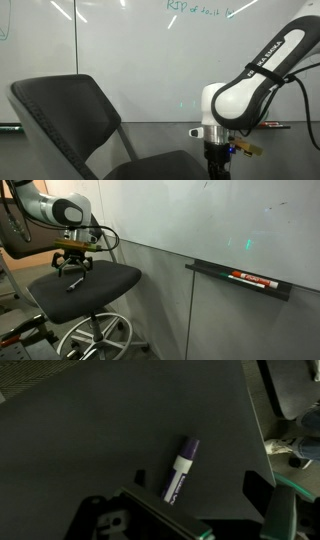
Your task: Use the marker on the chair to draw a smiley face on the whiteboard
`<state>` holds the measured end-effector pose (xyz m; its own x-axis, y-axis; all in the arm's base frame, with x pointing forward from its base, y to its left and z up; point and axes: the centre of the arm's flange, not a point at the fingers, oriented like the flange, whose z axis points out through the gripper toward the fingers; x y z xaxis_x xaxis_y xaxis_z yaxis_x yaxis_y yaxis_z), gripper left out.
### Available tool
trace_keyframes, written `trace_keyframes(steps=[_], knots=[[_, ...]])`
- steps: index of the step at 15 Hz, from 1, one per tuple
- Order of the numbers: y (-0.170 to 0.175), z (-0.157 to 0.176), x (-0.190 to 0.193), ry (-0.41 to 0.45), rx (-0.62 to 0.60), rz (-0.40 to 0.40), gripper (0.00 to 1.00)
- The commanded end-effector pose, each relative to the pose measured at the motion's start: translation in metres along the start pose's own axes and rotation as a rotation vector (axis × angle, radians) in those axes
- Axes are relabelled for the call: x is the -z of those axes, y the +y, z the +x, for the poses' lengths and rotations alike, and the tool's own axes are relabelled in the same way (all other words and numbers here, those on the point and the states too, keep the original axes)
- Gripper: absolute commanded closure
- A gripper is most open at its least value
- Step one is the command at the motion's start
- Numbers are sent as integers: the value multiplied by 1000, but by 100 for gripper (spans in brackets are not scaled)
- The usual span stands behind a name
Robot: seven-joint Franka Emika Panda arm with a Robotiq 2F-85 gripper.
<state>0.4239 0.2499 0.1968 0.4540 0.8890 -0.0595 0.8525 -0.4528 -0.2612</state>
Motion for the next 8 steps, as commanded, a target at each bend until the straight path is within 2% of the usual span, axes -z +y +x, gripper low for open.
trace_keyframes(steps=[1, 8], knots=[[3, 9, -19, 8, 74, -87, 0], [-4, 24, -33, 22, 162, -167, 0]])
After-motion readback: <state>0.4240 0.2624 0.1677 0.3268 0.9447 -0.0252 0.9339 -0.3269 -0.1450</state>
